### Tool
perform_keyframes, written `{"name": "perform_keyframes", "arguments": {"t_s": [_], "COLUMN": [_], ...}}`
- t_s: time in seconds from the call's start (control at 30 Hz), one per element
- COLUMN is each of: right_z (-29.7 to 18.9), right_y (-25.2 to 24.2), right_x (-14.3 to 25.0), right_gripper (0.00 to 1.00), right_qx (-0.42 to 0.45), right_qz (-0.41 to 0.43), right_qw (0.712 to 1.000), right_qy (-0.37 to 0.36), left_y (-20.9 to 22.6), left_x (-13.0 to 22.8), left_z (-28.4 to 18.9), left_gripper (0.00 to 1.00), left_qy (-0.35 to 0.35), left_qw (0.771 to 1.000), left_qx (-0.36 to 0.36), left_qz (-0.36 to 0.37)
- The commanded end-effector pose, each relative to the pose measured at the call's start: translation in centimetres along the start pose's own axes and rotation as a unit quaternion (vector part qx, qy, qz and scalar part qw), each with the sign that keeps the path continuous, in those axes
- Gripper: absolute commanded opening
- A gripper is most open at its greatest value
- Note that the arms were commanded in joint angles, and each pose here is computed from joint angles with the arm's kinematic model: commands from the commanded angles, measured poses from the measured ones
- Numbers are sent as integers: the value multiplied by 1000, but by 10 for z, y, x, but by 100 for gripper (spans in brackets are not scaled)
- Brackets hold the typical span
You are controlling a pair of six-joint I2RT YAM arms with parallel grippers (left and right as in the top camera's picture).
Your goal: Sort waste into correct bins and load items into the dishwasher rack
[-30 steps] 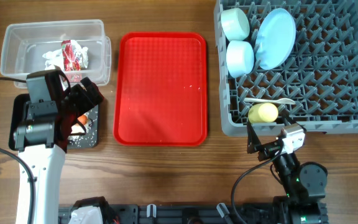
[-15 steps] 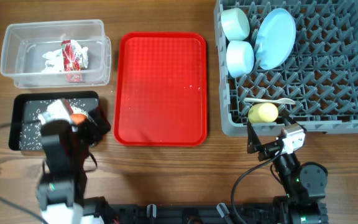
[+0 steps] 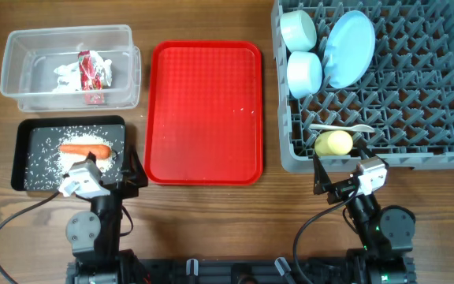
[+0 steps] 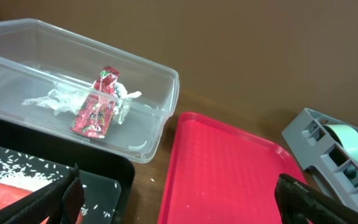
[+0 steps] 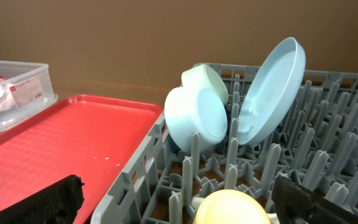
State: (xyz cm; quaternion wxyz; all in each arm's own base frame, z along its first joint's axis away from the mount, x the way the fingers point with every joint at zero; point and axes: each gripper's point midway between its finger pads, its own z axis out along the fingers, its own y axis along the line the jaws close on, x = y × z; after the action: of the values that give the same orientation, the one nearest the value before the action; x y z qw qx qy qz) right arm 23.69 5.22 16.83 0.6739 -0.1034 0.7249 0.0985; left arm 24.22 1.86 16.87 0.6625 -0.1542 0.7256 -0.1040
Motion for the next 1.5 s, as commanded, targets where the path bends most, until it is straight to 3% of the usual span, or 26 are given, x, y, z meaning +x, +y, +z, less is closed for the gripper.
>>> {"name": "perform_keyframes", "arguments": {"t_s": [0.0, 1.47], "right_z": [-1, -1], "right_y": [1, 1], "right_x": [-6, -6], "right_gripper": [100, 100], "right_qx": [-2, -2], "right_qz": [-9, -9], "right_qw": [1000, 1000], "right_qy": [-11, -11], "left_y": [-2, -1], "left_x": [1, 12], "left_z": [4, 4], "left_gripper": [100, 100], "left_qy": [-33, -10], "left_qw": [999, 1000], "left_qx": [18, 16], "left_qz": [14, 12]}}
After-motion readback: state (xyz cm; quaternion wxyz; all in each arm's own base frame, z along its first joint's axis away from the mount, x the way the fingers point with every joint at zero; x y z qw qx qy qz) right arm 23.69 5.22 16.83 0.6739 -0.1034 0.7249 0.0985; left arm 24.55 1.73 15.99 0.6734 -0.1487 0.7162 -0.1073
